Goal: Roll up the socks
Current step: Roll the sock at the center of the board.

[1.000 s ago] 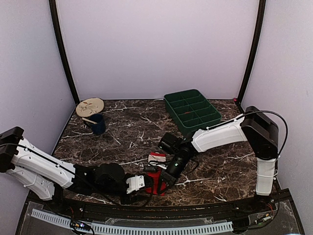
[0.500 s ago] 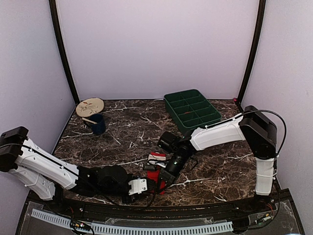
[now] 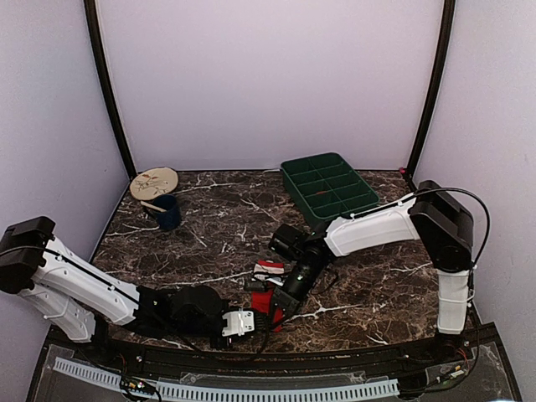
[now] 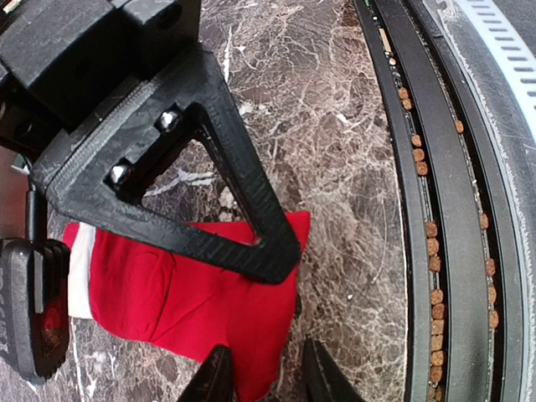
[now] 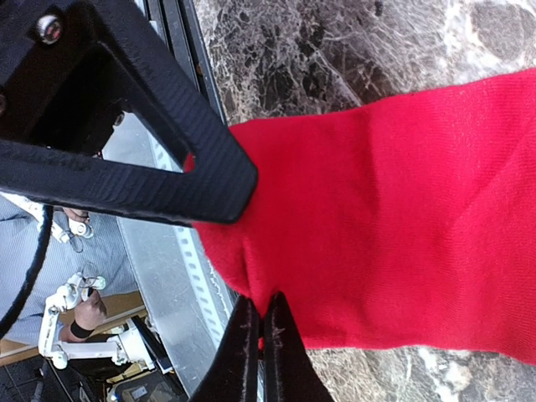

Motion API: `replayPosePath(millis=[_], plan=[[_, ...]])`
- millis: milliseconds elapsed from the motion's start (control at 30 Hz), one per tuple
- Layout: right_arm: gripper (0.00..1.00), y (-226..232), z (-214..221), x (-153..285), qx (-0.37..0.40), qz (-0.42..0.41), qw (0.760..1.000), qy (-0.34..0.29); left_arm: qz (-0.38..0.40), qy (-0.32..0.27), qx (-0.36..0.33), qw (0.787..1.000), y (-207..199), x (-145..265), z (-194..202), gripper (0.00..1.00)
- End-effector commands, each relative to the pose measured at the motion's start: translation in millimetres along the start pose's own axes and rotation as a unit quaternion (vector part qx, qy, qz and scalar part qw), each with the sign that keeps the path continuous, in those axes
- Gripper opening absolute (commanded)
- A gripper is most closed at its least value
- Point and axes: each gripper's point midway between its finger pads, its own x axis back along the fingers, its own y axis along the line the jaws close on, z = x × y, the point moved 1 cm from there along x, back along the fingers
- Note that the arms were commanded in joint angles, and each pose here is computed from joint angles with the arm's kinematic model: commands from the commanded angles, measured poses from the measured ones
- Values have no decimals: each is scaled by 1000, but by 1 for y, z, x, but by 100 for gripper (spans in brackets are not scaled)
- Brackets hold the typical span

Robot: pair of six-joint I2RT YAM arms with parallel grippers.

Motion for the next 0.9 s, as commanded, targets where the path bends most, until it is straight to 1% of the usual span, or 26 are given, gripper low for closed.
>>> replayPosePath(millis=[0, 367, 533, 767, 867], plan=[[0, 0, -3, 0, -1, -12, 1000, 1, -11, -21, -10, 1000, 4, -1, -16, 31], [0, -1, -3, -1, -4, -16, 1000, 3, -19, -26, -24, 999, 6, 0, -20, 28], [0, 0, -3, -1, -5, -17, 1000, 3, -17, -21, -31, 999, 4, -2, -18, 19], [0, 1, -4, 0, -5, -19, 1000, 3, -15, -15, -37, 999, 1, -5, -15, 18], [0, 0, -3, -1, -6, -18, 1000, 4, -14, -13, -39, 999, 1, -5, -14, 15]])
